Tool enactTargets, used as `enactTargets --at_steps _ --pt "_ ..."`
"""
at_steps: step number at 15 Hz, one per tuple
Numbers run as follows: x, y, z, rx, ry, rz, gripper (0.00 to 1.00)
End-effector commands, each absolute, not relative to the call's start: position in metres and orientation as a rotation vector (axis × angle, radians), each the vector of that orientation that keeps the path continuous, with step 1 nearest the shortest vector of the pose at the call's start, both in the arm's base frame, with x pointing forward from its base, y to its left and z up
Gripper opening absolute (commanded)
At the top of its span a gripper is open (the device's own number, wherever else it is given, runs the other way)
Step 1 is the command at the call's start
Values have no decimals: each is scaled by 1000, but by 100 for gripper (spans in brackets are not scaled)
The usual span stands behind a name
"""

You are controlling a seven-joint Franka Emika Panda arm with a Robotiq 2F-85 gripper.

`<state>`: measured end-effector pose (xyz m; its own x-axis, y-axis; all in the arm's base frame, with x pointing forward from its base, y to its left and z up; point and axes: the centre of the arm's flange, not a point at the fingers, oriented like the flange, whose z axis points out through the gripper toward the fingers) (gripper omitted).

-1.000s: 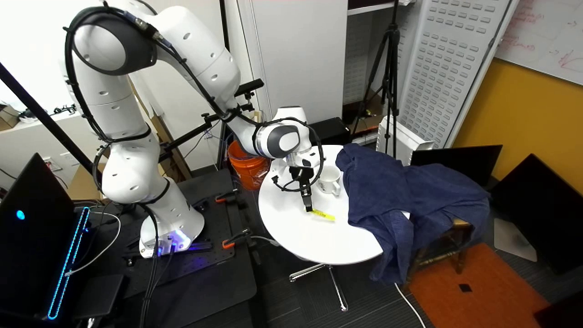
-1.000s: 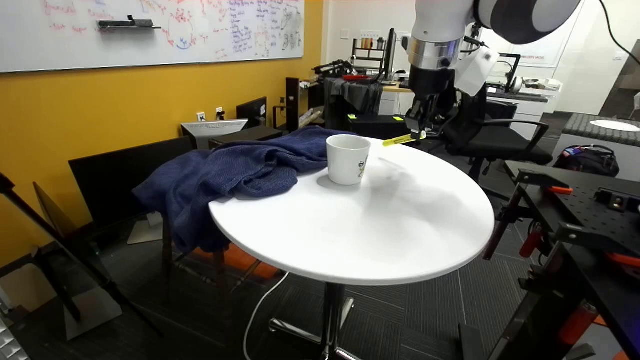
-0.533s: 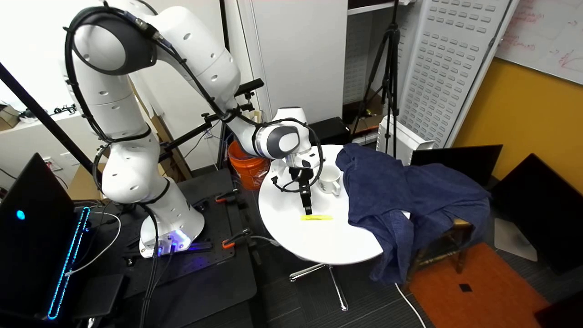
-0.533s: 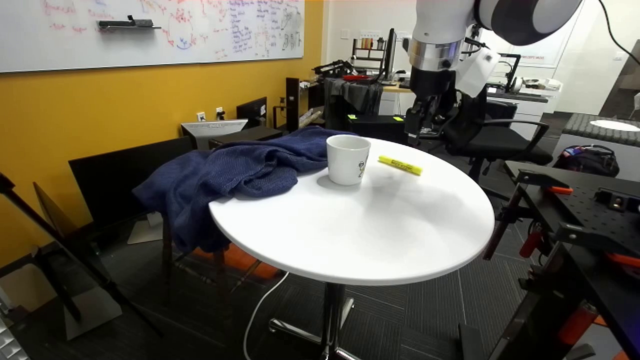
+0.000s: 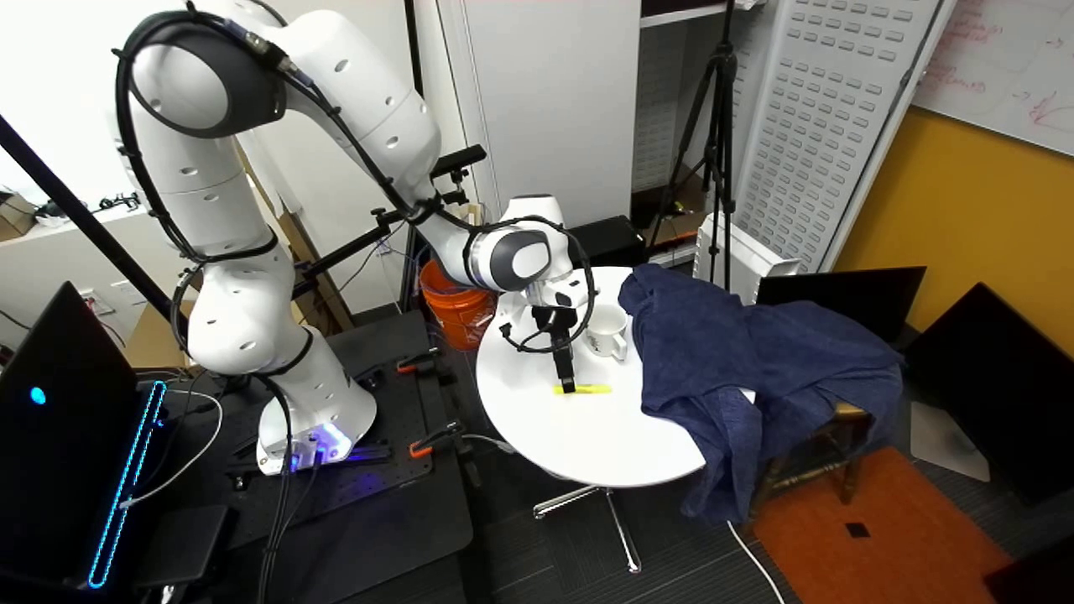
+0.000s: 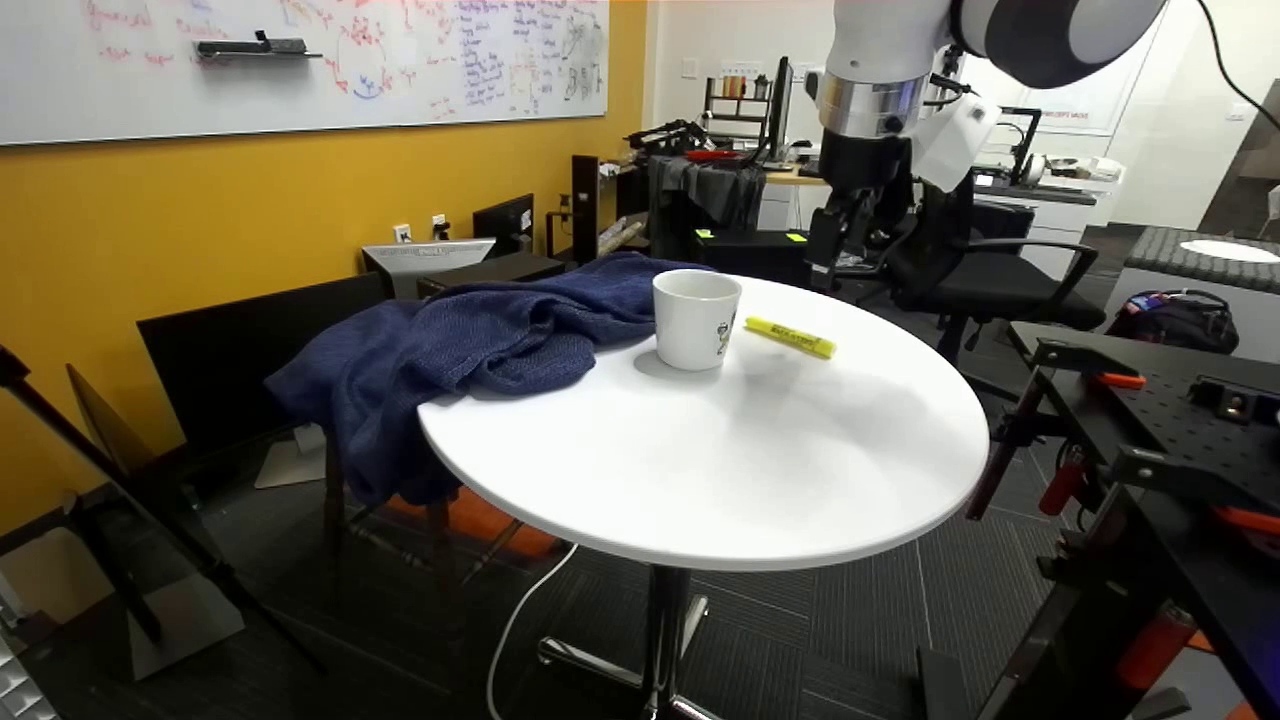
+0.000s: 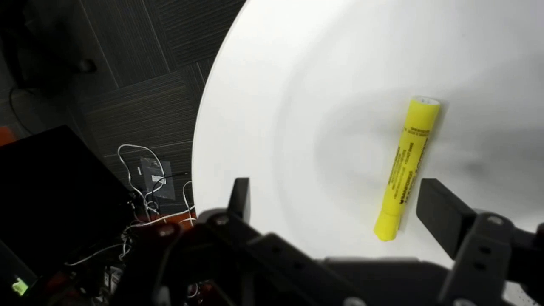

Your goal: Remove the marker from the cup and put it on the table

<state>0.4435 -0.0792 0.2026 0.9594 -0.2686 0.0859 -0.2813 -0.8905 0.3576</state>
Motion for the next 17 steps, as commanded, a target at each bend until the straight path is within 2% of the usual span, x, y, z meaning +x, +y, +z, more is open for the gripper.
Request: enactTargets --at_steps 1,10,11,17 --pt "430 -72 228 2792 -361 126 100" --pt "411 -52 273 2985 106 347 100" --pt "421 -52 252 2944 -2 308 100" --pt "415 -47 257 2957 75 330 100"
